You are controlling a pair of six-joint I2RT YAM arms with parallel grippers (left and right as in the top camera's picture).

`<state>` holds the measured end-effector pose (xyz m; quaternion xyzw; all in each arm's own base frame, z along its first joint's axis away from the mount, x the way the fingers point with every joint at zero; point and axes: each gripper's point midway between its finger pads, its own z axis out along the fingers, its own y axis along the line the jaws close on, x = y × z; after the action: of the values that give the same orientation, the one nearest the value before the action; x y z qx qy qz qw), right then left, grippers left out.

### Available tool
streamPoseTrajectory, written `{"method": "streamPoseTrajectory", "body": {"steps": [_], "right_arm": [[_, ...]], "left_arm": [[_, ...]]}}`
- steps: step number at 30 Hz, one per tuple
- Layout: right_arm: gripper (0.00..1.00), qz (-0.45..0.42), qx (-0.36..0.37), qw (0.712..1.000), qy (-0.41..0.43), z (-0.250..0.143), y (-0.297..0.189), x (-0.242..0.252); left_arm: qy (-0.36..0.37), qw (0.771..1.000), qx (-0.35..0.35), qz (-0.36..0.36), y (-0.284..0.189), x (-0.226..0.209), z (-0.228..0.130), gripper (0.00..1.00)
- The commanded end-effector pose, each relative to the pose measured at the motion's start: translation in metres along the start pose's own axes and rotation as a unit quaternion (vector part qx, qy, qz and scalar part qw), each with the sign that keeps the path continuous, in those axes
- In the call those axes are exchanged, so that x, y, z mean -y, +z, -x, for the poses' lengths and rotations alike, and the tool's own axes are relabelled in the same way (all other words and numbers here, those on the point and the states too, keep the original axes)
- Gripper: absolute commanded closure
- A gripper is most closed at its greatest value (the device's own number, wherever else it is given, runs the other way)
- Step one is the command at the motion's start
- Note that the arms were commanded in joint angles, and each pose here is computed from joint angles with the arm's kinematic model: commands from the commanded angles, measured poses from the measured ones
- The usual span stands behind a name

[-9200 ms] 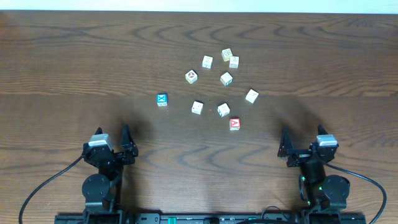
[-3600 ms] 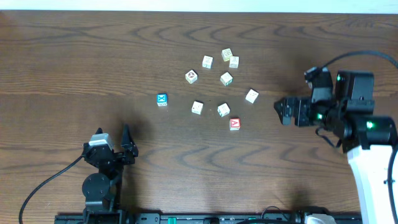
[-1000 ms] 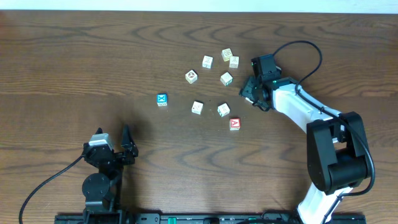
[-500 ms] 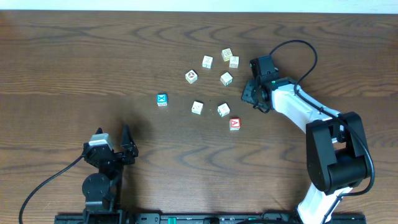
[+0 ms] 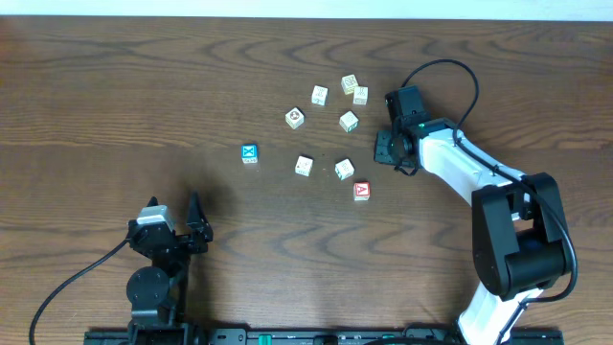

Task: Lift 3 blocks

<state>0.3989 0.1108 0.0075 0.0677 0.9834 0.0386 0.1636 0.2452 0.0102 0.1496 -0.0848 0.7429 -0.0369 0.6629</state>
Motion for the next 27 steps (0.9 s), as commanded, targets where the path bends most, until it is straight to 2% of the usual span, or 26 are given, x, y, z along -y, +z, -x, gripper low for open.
{"method": "streamPoseTrajectory", "body": {"steps": [1,10,20,27], "right_arm": [[0.76,0.018,-0.038,0.999,-0.031,-0.019,0.002,-0.007],[0.77,0.01,-0.079,0.996,-0.031,-0.038,-0.018,0.0],[0.8,0.009,-0.081,0.996,-0.022,-0.048,-0.073,0.005],[0.75,0.006,-0.093,0.994,-0.049,-0.063,-0.075,-0.006]], "left_arm": [[-0.002,1.0,-0.029,0.009,0.001,-0.004,-0.018,0.26],[-0.002,1.0,-0.029,0.009,0.001,-0.004,-0.018,0.26],[-0.002,1.0,-0.029,0.009,0.001,-0.004,-0.018,0.26],[-0.002,1.0,-0.029,0.009,0.001,-0.004,-0.018,0.26]]}}
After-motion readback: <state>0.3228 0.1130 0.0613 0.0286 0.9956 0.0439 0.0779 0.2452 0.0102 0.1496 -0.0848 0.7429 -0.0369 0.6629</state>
